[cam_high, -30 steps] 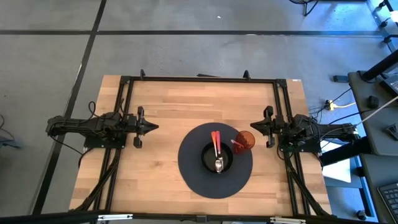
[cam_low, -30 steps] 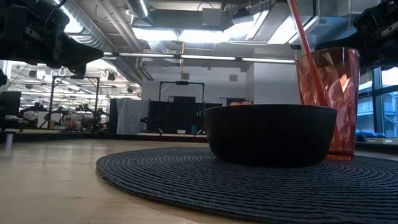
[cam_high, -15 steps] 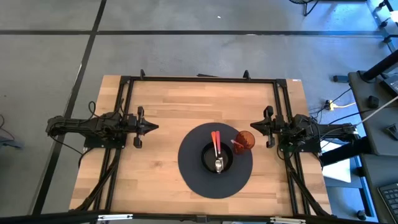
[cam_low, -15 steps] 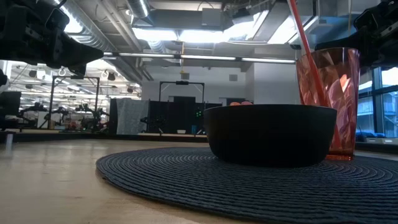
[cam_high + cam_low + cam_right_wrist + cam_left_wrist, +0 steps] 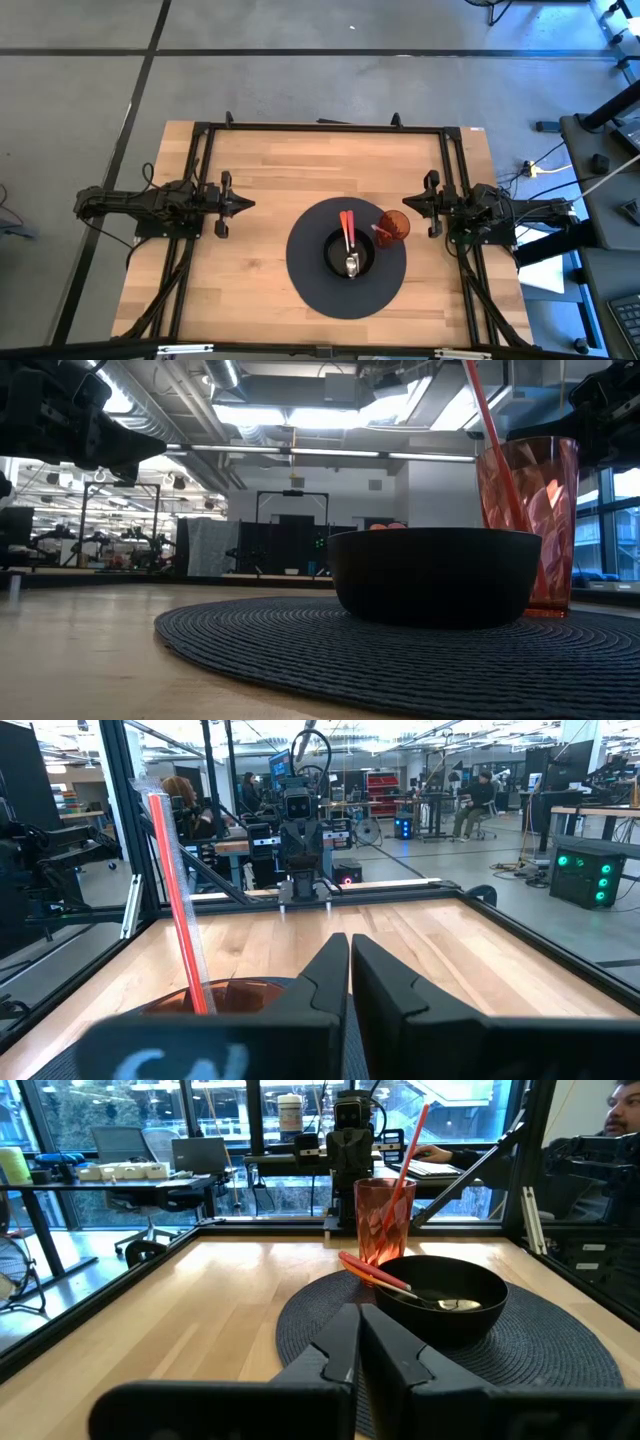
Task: Pick & Place Utensil
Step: Return to Home Position
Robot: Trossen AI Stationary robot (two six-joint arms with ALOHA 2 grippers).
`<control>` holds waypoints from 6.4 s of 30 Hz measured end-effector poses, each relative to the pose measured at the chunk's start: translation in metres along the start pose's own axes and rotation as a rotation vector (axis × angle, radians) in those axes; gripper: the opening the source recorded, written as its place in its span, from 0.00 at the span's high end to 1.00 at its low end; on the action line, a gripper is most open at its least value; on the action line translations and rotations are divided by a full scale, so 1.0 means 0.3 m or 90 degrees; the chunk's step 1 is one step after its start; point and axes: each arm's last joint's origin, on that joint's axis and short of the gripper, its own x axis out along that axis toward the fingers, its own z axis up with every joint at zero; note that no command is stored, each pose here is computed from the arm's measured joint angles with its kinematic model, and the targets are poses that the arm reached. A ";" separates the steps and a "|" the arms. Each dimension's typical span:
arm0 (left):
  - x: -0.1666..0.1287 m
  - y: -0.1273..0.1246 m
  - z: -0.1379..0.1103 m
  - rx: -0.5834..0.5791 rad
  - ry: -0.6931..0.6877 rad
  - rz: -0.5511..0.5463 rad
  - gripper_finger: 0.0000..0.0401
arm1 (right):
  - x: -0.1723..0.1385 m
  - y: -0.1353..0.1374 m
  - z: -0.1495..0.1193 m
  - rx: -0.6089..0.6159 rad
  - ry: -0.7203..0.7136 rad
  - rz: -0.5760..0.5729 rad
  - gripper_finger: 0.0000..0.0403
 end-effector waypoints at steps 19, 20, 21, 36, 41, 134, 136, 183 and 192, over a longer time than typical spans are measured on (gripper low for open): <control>0.000 0.000 0.000 0.000 0.000 0.000 0.98 | 0.000 0.000 0.000 0.000 0.000 0.000 0.95; 0.000 0.000 0.000 0.000 0.000 0.000 0.98 | 0.000 0.000 0.000 0.000 0.000 0.000 0.95; 0.000 0.000 0.000 0.000 0.000 0.000 0.98 | 0.000 0.000 0.000 0.000 0.000 0.000 0.95; 0.000 0.000 0.000 0.000 0.000 0.000 0.99 | 0.000 0.000 0.000 0.000 0.000 0.000 0.95; 0.000 0.000 0.000 0.000 0.000 0.000 0.99 | 0.000 0.000 0.000 0.000 0.000 0.000 0.95; 0.000 0.000 0.000 0.000 0.000 0.000 0.98 | 0.000 0.000 0.000 0.000 0.000 0.000 0.95; 0.000 0.000 0.000 0.000 0.000 0.000 0.98 | 0.000 0.000 0.000 0.000 0.000 0.000 0.95; 0.000 0.000 0.000 0.000 0.000 0.000 0.98 | 0.000 0.000 0.000 0.000 0.000 0.000 0.95; 0.000 0.000 0.000 0.000 0.000 0.000 0.98 | 0.000 0.000 0.000 0.000 0.000 0.000 0.95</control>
